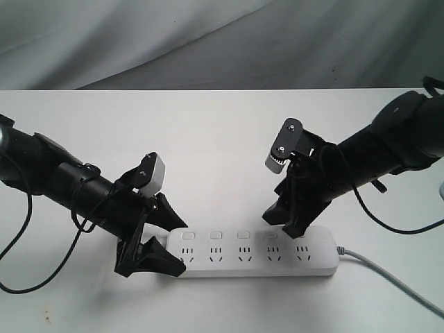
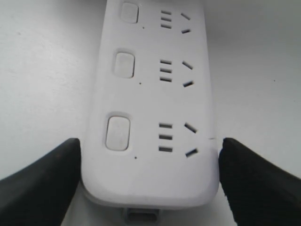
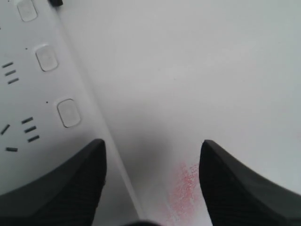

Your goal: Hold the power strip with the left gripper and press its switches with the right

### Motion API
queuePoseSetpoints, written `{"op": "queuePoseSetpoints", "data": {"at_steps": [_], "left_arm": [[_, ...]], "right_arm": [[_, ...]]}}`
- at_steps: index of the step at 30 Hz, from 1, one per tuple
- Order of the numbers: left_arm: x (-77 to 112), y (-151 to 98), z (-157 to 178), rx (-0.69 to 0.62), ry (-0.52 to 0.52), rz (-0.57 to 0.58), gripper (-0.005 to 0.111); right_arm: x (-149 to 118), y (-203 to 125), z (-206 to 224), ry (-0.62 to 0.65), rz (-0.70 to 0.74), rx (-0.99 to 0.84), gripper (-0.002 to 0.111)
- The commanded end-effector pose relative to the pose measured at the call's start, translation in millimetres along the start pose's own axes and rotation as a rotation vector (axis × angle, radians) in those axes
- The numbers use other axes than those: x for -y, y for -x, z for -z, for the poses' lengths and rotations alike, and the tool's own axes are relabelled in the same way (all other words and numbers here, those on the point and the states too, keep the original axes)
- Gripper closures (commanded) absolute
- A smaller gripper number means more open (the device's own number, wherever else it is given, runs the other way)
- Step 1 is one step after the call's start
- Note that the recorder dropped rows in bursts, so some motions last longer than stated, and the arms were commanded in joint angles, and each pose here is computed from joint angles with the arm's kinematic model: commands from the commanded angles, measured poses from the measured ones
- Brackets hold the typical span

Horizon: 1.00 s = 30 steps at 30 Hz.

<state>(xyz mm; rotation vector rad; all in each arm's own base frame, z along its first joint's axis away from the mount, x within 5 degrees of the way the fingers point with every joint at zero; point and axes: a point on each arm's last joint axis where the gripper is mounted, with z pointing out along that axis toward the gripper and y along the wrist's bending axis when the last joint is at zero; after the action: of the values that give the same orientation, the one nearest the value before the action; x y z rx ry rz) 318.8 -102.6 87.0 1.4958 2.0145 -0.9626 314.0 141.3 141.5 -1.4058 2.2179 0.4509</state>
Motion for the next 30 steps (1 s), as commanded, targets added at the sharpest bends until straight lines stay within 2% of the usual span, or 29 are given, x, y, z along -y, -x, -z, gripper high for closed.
{"op": "queuePoseSetpoints", "data": {"at_steps": [1, 8, 21, 30], "left_arm": [[0.7, 1, -1, 0.002, -0.014, -0.012, 0.046], [0.7, 1, -1, 0.002, -0.014, -0.012, 0.046], [0.7, 1, -1, 0.002, -0.014, -0.012, 0.046], [0.7, 1, -1, 0.002, -0.014, -0.012, 0.046]], "right_arm": [[0, 0, 3, 0.001, -0.004, 0.010, 0.054], [-3, -9, -13, 0.061, -0.024, -0.026, 0.054], [-2, -10, -13, 0.059, -0.021, -0.040, 0.054], [-2, -23, -30, 0.095, -0.042, -0.096, 0.054]]}}
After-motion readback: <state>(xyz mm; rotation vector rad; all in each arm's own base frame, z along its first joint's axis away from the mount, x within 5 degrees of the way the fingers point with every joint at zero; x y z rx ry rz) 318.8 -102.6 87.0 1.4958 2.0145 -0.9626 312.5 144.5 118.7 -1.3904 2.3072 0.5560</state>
